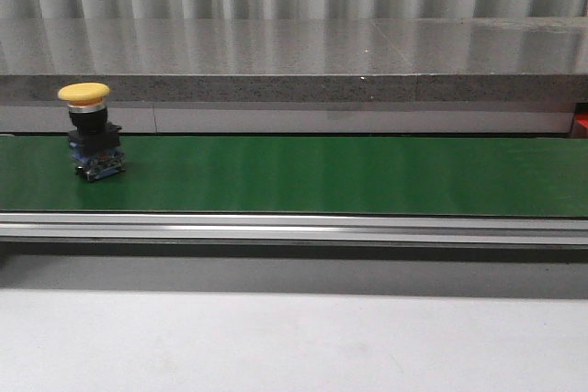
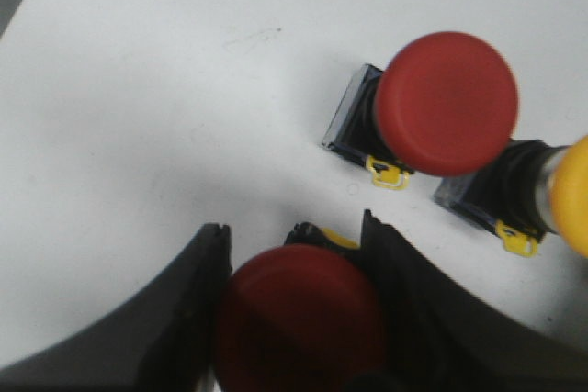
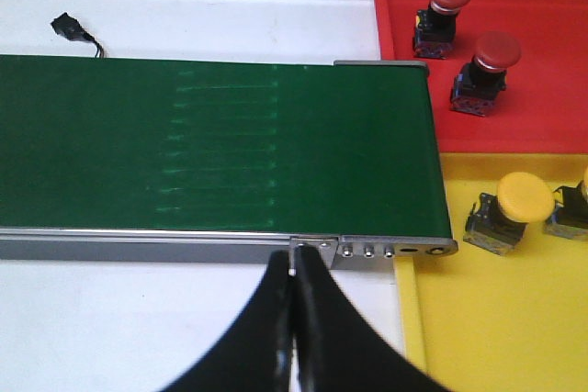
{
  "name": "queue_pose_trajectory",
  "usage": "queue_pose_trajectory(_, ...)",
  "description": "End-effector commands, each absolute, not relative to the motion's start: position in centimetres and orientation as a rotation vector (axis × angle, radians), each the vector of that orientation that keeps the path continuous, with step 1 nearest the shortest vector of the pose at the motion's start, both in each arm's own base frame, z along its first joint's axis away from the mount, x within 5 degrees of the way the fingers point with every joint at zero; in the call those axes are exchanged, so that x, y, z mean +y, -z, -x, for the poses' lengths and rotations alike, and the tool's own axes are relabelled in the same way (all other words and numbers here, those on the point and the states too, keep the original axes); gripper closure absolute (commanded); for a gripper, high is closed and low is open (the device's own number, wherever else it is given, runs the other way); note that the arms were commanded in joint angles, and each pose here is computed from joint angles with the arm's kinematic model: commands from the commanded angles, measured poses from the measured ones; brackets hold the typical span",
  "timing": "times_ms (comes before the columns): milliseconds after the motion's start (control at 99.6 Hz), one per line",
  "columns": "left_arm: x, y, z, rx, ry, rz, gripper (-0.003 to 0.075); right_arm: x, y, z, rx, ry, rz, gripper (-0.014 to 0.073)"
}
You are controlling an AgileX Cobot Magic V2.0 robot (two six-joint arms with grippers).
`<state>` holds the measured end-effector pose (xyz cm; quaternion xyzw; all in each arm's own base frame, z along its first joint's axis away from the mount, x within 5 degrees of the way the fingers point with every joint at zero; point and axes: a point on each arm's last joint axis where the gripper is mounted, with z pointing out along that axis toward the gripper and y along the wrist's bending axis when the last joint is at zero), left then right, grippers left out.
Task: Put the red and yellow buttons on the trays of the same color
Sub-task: 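Grasp a red button on the table with the left gripper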
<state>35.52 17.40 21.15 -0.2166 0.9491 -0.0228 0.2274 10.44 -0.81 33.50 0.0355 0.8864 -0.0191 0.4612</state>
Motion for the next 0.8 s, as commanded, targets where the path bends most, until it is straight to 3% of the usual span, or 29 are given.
queue_pose_trajectory(0, 16.7, -26.7, -35.0, 2.463, 0.032, 0.559, 0.0739, -0.9, -34.7, -10.7, 2.099, 0.061, -0.075, 0.0719)
queue_pose_trajectory(361, 10.1, -35.4, -31.5, 2.366, 0.033, 0.316, 0.0739, -0.9, -34.7, -10.7, 2.099, 0.061, -0.075, 0.0719)
queue_pose_trajectory(793, 2.7, -34.2, -32.3, 2.435, 0.09, 0.012, 0.0739, -0.9, -34.7, -10.7, 2.099, 0.061, -0.075, 0.0719)
